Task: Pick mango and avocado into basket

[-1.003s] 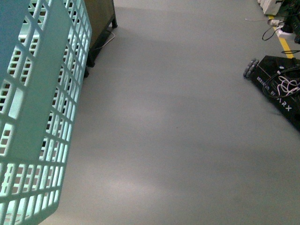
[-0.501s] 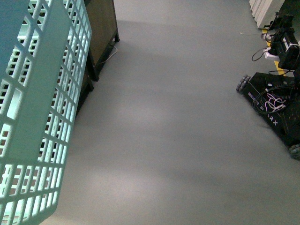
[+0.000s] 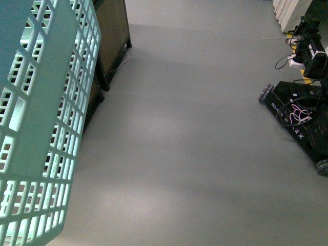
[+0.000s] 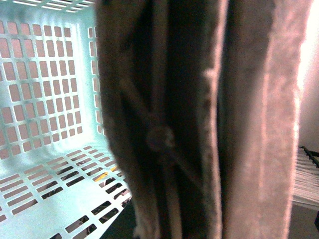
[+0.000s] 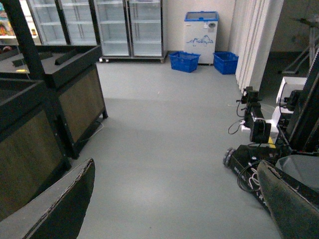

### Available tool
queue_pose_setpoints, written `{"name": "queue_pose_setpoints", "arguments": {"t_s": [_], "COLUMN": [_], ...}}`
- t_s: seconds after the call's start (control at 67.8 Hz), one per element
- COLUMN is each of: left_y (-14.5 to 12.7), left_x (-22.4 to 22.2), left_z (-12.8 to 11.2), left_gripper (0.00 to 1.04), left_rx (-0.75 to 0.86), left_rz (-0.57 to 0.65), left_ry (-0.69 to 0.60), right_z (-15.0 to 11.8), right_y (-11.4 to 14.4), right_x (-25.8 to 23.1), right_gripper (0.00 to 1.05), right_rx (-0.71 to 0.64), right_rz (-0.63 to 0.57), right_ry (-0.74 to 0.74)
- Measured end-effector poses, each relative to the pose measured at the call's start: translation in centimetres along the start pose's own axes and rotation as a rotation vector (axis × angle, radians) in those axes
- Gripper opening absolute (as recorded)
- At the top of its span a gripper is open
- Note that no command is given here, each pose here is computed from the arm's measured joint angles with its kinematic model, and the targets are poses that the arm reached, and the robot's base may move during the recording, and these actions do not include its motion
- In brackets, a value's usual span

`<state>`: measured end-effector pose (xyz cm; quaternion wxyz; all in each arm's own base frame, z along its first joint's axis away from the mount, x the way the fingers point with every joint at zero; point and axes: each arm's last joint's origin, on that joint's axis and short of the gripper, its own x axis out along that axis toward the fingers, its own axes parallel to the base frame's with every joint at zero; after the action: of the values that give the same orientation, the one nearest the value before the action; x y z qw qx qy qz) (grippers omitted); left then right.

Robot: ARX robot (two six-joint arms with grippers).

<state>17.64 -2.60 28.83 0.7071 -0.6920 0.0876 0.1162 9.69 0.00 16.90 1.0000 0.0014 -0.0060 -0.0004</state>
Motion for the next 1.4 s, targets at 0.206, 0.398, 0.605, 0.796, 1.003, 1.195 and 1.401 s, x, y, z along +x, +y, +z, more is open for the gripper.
{"name": "queue_pose_setpoints", "arguments": {"t_s": [0.206, 0.398, 0.605, 0.796, 1.003, 1.195, 1.401], "left_y": [-0.02, -0.02, 0.0, 0.0, 0.0, 0.0, 0.03], "left_x": [-0.06, -0.07, -0.07, -0.08, -0.08, -0.08, -0.07], "left_z": [-0.11, -0.07, -0.08, -0.07, -0.07, -0.07, -0.04], "left_gripper": [0.14, 0.14, 0.14, 0.14, 0.14, 0.14, 0.14], "left_rx": [-0.006, -0.003, -0.002, -0.003, -0.001, -0.001, -0.001], "left_rz": [-0.001, -0.003, -0.002, -0.002, -0.002, -0.002, -0.001], "left_ry": [0.018, 0.005, 0.008, 0.007, 0.004, 0.005, 0.003], "right_z": [0.0, 0.01, -0.02, -0.01, 0.01, 0.01, 0.0], "right_y": [-0.01, -0.01, 0.0, 0.01, 0.0, 0.01, 0.0], "right_x": [0.0, 0.0, 0.01, 0.0, 0.0, -0.01, 0.0], "right_gripper": [0.96, 0.96, 0.96, 0.96, 0.96, 0.96, 0.96], "right_rx": [0.0, 0.0, 0.0, 0.0, 0.0, 0.0, 0.0], "right_rz": [-0.003, -0.002, -0.001, 0.003, 0.001, 0.002, 0.002], "right_ry": [0.0, -0.001, 0.002, 0.001, -0.001, -0.001, 0.0]}}
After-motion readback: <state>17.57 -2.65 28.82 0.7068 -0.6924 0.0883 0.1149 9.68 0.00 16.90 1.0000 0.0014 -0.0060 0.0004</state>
